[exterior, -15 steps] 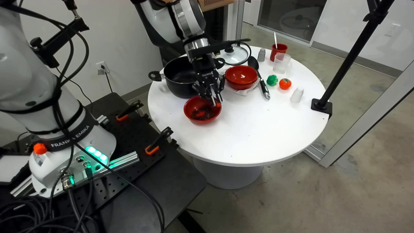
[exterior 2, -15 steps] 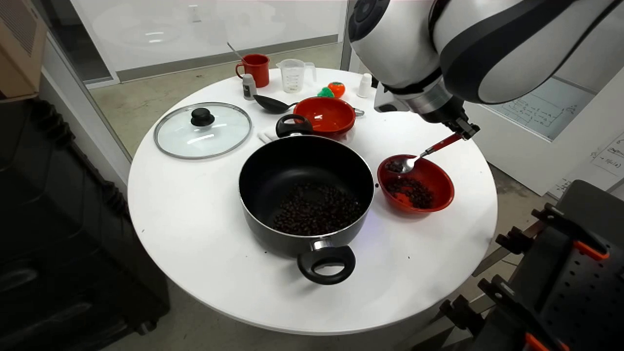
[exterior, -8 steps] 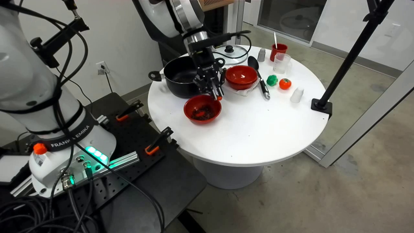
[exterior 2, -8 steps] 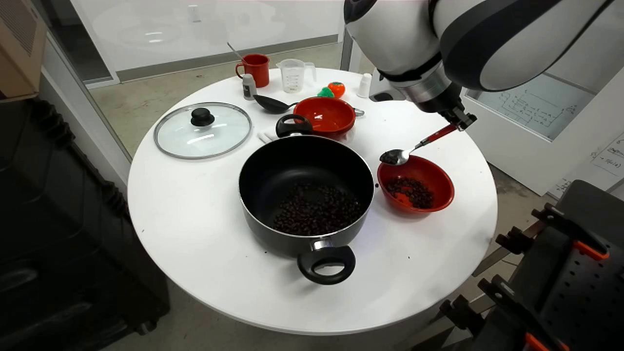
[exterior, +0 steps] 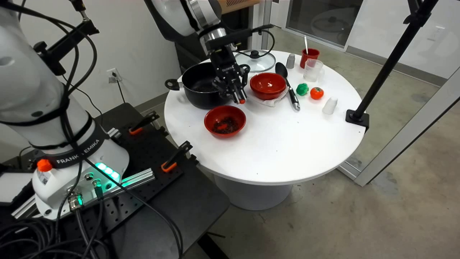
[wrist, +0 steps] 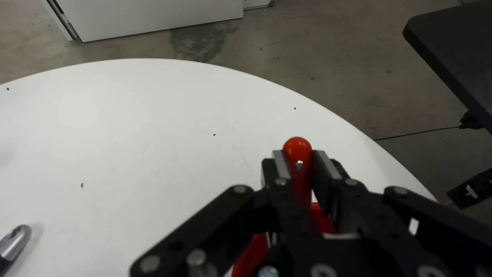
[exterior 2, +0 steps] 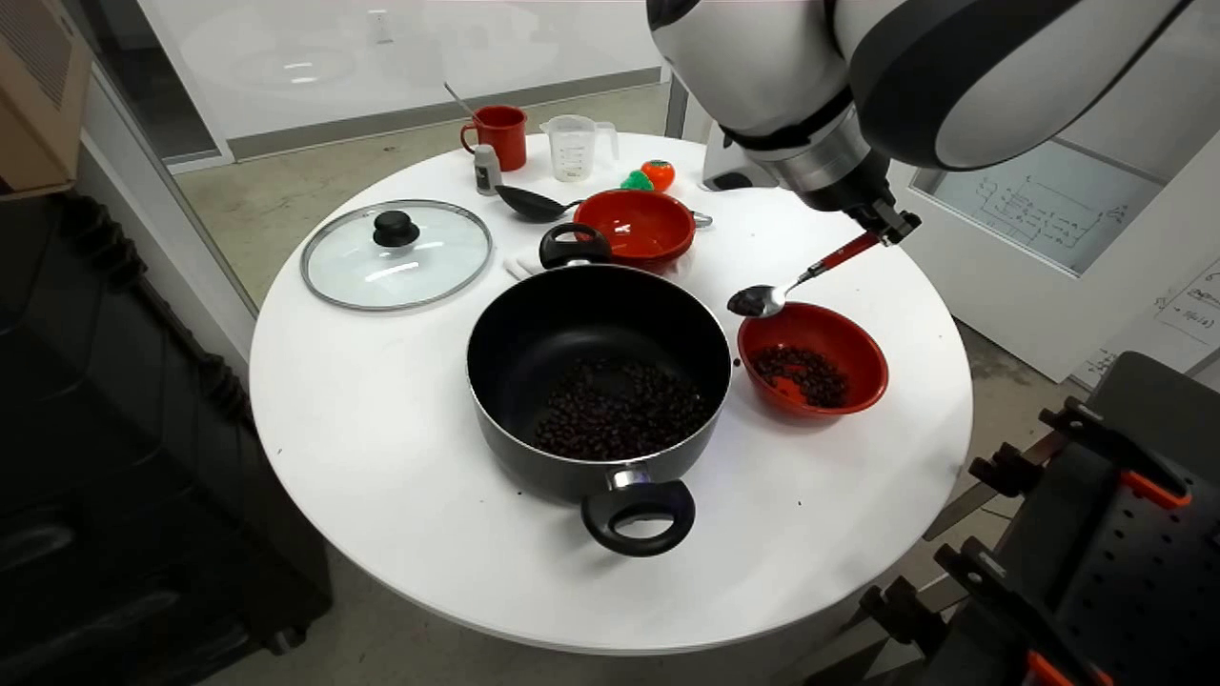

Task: Use the spoon to transfer one spoon of contents from the orange bowl to the black pot

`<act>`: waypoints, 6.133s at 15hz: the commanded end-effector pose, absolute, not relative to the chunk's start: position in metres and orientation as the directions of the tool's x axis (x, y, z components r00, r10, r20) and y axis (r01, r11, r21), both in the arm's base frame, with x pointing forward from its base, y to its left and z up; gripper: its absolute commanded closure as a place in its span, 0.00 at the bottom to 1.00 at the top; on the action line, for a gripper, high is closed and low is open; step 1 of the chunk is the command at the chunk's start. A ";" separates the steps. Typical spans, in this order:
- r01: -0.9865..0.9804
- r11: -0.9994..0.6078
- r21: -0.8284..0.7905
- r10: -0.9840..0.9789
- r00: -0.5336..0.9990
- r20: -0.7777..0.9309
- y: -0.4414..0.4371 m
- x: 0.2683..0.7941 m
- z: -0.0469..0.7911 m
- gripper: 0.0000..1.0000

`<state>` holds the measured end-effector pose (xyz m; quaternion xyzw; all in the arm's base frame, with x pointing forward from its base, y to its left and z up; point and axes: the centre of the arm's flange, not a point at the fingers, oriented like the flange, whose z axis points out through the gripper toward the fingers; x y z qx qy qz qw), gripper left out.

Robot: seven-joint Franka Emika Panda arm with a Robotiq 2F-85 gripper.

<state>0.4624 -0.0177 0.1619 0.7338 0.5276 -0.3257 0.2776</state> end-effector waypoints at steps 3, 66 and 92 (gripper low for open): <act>0.960 -0.270 0.080 0.582 0.228 -0.780 -0.004 0.463 0.186 0.95; 0.582 -0.786 0.211 0.316 0.671 -0.671 -0.134 0.516 0.197 0.95; 0.495 -0.867 0.046 0.389 0.733 -0.559 -0.167 0.539 0.039 0.95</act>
